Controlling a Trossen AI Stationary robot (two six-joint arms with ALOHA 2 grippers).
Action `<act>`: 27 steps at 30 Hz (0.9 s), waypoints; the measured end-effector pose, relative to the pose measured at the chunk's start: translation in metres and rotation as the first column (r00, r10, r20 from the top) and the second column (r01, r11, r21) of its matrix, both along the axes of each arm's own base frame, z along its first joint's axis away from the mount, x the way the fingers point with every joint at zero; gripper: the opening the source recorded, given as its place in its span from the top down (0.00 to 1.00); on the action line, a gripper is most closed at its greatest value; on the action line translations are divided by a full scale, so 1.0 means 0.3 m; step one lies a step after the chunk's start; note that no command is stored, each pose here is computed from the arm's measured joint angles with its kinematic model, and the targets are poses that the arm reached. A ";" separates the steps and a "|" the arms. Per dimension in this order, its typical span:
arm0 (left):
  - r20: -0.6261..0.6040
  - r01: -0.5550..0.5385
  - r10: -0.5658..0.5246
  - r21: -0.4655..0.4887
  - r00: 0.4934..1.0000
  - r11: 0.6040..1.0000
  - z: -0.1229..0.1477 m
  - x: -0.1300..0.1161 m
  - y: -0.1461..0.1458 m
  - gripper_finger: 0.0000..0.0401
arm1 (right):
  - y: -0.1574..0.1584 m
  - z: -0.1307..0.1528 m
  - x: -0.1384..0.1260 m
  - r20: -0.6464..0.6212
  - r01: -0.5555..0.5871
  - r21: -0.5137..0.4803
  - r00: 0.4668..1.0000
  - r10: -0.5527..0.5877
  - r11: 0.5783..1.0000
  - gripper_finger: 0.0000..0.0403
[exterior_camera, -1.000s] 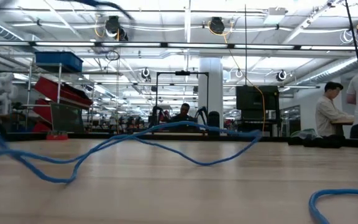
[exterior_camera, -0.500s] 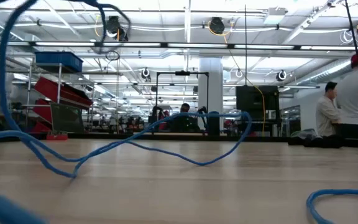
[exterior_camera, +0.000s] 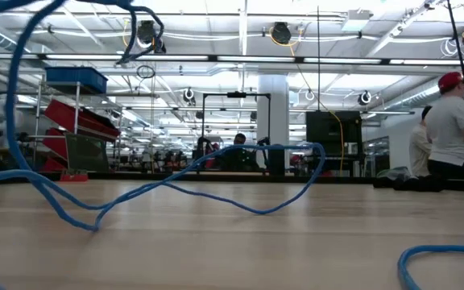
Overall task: Coil cords
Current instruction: Coil the blue wire onto a spool
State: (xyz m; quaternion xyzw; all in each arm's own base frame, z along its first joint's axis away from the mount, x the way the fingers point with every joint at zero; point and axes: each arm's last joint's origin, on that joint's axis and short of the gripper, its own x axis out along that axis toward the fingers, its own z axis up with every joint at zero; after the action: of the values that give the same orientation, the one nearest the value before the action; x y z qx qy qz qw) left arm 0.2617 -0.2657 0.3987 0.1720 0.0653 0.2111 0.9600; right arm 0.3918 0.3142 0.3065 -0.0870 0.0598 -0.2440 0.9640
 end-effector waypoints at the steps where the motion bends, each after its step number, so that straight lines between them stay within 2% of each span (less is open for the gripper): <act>1: 0.000 0.000 0.000 0.000 1.000 1.000 0.000 0.000 0.000 0.98 | -0.005 -0.001 0.004 -0.002 0.003 -0.001 1.000 -0.003 1.000 0.87; 6: 0.001 0.000 0.000 -0.001 1.000 1.000 0.000 0.000 0.000 0.98 | -0.021 -0.001 0.019 -0.005 -0.006 0.002 1.000 0.006 1.000 0.99; 18: 0.034 0.115 -0.113 -0.067 0.993 0.991 0.015 0.008 -0.010 0.98 | -0.095 -0.008 0.076 0.015 0.067 0.033 0.998 -0.067 0.997 1.00; 22: 0.030 0.124 -0.122 -0.060 0.992 0.990 0.015 -0.002 -0.019 0.98 | -0.090 -0.027 0.061 -0.021 0.110 -0.005 0.994 -0.110 0.994 1.00; 27: 0.034 0.161 -0.159 -0.066 0.987 0.985 0.026 -0.032 -0.034 0.98 | -0.034 -0.065 -0.003 -0.069 0.103 -0.028 0.992 -0.105 0.994 0.97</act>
State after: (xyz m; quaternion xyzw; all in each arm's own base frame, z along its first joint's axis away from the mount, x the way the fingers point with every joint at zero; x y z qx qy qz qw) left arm 0.2521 -0.2758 0.4065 0.1408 0.0448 0.1333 0.9800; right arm 0.3908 0.3040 0.2869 -0.1038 0.0951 -0.2916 0.9461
